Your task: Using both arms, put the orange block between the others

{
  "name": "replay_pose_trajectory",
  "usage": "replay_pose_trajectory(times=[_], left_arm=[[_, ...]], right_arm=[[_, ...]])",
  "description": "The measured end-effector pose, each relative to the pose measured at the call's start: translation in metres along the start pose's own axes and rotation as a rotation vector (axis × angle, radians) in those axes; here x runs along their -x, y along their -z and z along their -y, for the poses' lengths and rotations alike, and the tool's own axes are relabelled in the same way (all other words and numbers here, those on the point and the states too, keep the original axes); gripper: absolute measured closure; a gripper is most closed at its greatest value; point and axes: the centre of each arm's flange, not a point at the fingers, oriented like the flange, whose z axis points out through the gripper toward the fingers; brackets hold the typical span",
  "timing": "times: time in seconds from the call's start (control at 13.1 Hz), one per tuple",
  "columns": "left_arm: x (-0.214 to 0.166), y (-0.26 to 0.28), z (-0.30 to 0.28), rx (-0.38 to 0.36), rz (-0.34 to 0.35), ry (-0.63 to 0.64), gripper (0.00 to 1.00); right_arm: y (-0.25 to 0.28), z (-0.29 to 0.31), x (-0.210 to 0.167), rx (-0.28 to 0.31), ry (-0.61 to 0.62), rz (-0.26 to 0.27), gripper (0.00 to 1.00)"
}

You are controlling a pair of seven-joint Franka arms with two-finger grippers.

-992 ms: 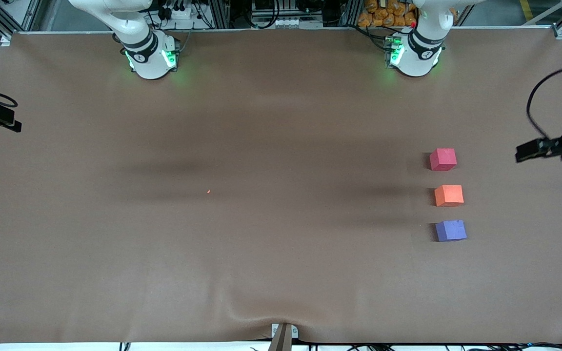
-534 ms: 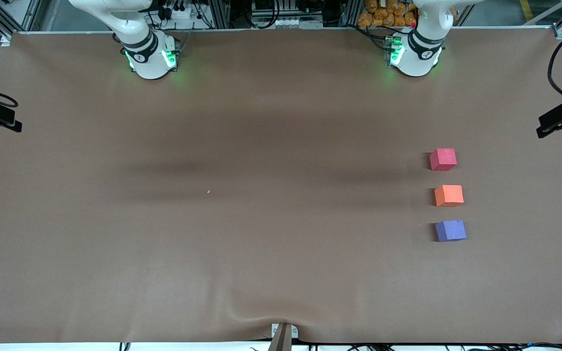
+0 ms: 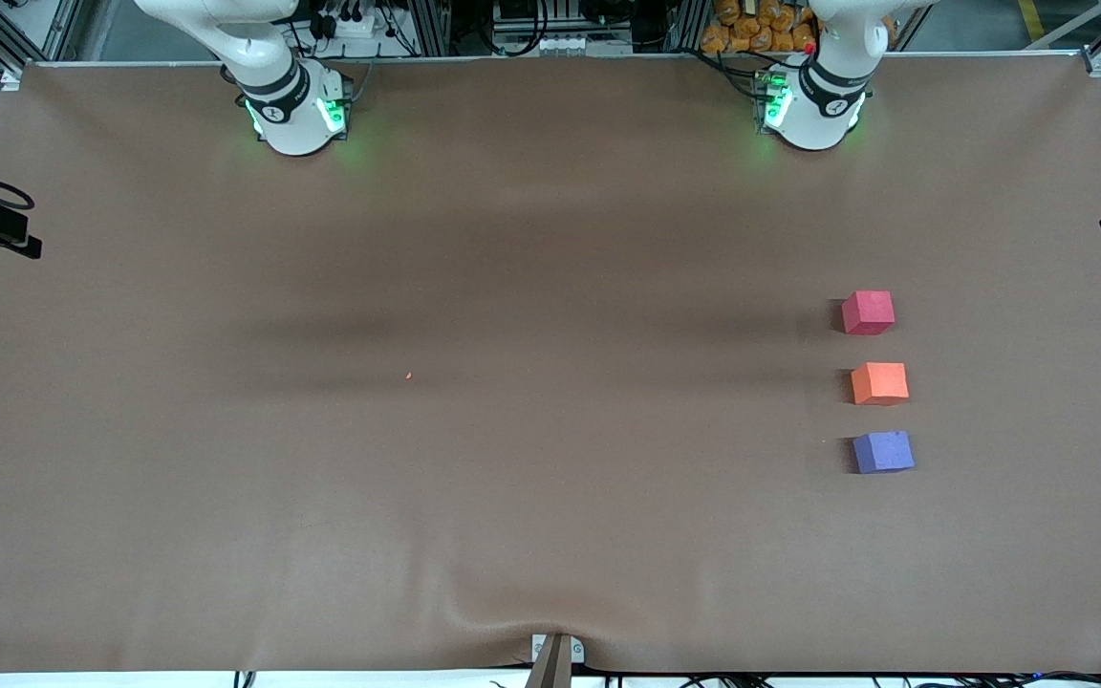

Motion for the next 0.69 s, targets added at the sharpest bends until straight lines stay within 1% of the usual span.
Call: replay_pose_trajectory(times=[0.15,0.23,0.46,0.69], left_arm=[[0.006,0.005,-0.006,0.009,0.002,-0.008,0.0],[0.008,0.004,-0.011,0.01,0.008,-0.016,0.0],[0.01,-0.009,-0.031,0.011,0.038,-0.011,0.0],[0.014,-0.014,-0.042,0.012,0.051,0.018,0.0]], right_arm=[[-0.002,0.001,0.003,-0.005,0.001,0.026,0.0],[-0.001,0.002,0.004,-0.009,0.0,0.031,0.0],[0.006,0.008,0.005,-0.047,-0.034,0.012,0.0],[0.011,0.009,0.006,-0.051,-0.04,0.003,0.0]])
